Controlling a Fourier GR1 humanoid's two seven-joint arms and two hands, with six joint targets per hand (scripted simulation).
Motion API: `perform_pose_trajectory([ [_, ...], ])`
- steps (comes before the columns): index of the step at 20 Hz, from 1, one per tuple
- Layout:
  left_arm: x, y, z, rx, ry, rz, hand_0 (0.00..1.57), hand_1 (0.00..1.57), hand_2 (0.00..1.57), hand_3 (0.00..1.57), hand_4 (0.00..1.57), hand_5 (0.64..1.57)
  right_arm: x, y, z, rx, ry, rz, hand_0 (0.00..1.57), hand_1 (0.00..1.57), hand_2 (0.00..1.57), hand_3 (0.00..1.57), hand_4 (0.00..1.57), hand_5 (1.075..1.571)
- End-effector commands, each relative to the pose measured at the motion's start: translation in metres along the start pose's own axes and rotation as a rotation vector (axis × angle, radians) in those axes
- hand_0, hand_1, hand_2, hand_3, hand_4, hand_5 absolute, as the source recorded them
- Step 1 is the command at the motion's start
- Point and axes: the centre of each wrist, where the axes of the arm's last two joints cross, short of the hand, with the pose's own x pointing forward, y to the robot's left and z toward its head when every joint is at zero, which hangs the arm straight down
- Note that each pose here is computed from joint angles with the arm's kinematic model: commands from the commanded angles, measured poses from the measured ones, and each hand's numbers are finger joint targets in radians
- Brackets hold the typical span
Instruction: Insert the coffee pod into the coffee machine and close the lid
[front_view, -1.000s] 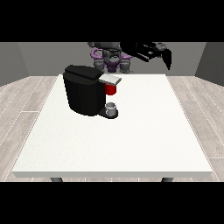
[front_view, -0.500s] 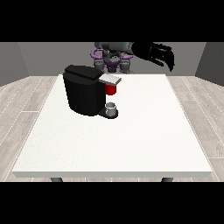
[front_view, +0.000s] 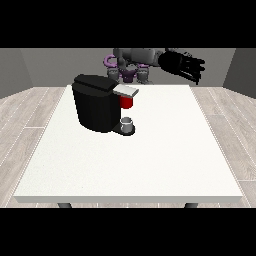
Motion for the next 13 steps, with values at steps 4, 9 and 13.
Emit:
perform_pose_trajectory([
  [4,0.004,0.012,-0.003,0.010,0.012,0.004,0.00,0.00,0.00,0.00,0.34,1.571,-0.003,0.022,0.001,0.048,-0.039,-0.042,0.00,0.00,0.00,0.00,0.00,1.571],
  [9,-0.042,-0.006,0.037,0.020,0.123,0.041,0.00,0.00,0.00,0.00,0.25,1.571,-0.047,0.087,0.041,0.164,-0.070,-0.122,0.00,0.00,0.00,0.00,0.22,1.571],
  [13,-0.051,0.011,0.055,0.097,0.213,0.061,0.00,0.00,0.00,0.00,0.27,1.571,-0.092,0.092,0.070,0.236,-0.022,-0.204,0.00,0.00,0.00,0.00,0.26,1.571],
])
